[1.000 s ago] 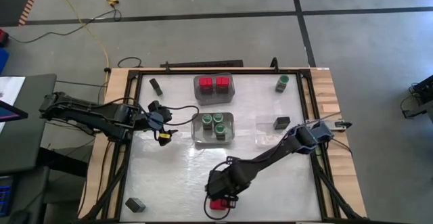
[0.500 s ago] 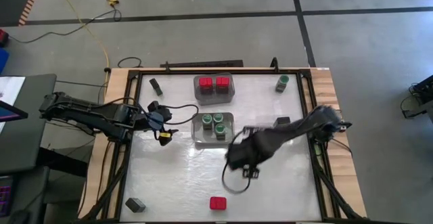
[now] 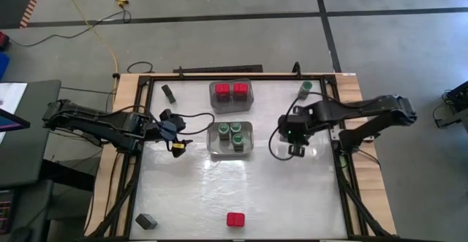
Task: Sort spices by type
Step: Put the black spice can into the transparent bin
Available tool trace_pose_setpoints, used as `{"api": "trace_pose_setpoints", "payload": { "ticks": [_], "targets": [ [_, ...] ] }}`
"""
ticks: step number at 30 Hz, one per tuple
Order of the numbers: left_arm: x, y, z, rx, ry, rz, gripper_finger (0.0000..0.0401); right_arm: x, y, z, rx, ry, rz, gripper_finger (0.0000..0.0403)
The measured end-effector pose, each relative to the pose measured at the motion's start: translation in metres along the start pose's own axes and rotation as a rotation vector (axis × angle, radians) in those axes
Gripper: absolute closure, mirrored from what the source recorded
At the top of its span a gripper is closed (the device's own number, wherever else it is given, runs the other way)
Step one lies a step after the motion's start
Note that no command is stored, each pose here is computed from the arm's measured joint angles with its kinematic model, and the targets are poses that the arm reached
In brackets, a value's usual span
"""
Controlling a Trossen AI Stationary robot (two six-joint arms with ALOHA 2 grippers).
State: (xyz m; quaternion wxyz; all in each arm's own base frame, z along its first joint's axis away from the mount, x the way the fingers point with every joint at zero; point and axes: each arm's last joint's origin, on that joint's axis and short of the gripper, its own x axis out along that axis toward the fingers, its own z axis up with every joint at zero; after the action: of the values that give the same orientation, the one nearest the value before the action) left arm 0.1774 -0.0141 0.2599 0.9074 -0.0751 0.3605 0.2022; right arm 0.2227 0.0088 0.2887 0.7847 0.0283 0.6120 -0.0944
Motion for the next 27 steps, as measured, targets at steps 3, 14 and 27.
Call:
{"api": "trace_pose_setpoints", "payload": {
  "ticks": [3,14,27],
  "targets": [
    [0.0,0.0,0.0,0.0,0.0,0.0,0.0042,0.007,-0.01,-0.006,-0.038,-0.001,0.014,0.025],
    [0.0,0.0,0.0,0.0,0.0,0.0,0.0042,0.046,-0.02,-0.013,-0.166,-0.026,0.035,0.0249],
    [0.0,0.0,0.0,-0.001,-0.002,-0.001,0.0042,0.068,-0.031,-0.02,-0.168,-0.029,0.07,0.0248]
  ]
}}
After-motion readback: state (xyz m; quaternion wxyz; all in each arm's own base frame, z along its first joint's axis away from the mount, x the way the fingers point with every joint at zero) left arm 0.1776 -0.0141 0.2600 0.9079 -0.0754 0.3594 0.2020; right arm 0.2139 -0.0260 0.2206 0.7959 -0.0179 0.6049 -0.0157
